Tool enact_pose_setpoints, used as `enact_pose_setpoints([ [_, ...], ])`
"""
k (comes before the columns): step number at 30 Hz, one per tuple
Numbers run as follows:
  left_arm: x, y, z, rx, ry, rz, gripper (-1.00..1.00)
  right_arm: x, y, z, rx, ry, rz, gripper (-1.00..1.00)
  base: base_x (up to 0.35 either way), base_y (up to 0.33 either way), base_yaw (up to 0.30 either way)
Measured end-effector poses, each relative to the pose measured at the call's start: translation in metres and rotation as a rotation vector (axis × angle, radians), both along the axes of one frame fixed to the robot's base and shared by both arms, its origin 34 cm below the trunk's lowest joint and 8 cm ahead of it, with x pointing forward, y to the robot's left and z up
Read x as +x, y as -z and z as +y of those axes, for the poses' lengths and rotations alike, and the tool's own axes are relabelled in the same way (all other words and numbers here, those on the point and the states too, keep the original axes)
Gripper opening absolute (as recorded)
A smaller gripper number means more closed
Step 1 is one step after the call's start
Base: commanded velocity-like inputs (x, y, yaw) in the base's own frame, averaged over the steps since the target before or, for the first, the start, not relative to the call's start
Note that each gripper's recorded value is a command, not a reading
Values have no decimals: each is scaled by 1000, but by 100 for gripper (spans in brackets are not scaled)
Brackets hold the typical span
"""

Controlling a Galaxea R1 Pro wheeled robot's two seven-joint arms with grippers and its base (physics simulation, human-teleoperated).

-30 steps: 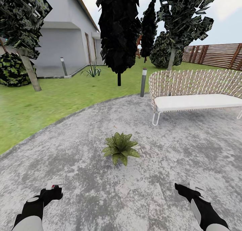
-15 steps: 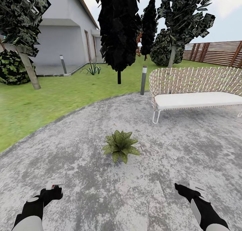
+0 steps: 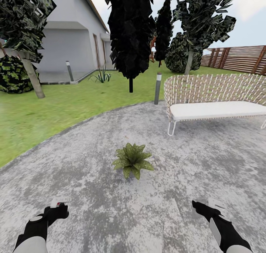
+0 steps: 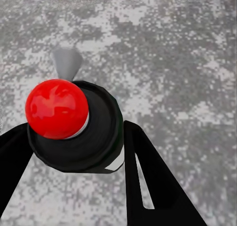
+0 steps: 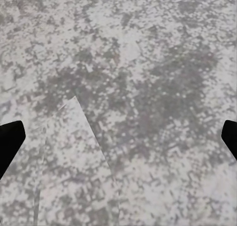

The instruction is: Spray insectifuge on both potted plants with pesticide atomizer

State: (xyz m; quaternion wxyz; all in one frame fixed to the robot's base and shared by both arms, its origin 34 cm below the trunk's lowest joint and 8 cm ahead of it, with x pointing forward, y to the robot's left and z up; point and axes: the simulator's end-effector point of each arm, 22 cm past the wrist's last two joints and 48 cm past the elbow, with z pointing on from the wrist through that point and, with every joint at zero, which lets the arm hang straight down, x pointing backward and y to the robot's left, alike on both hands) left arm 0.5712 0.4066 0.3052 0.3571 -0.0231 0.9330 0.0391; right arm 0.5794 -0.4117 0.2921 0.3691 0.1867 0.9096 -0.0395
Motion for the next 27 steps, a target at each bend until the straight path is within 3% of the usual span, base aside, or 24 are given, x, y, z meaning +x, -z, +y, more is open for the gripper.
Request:
enact_pose_setpoints([
  [11, 4, -9, 0, 1, 0, -18, -100, 4, -9, 0, 0, 1, -17, 100, -35, 30, 0],
  [27, 9, -21, 0, 0, -1, -43, -100, 9, -21, 0, 1, 0, -42, 100, -182, 236, 0],
])
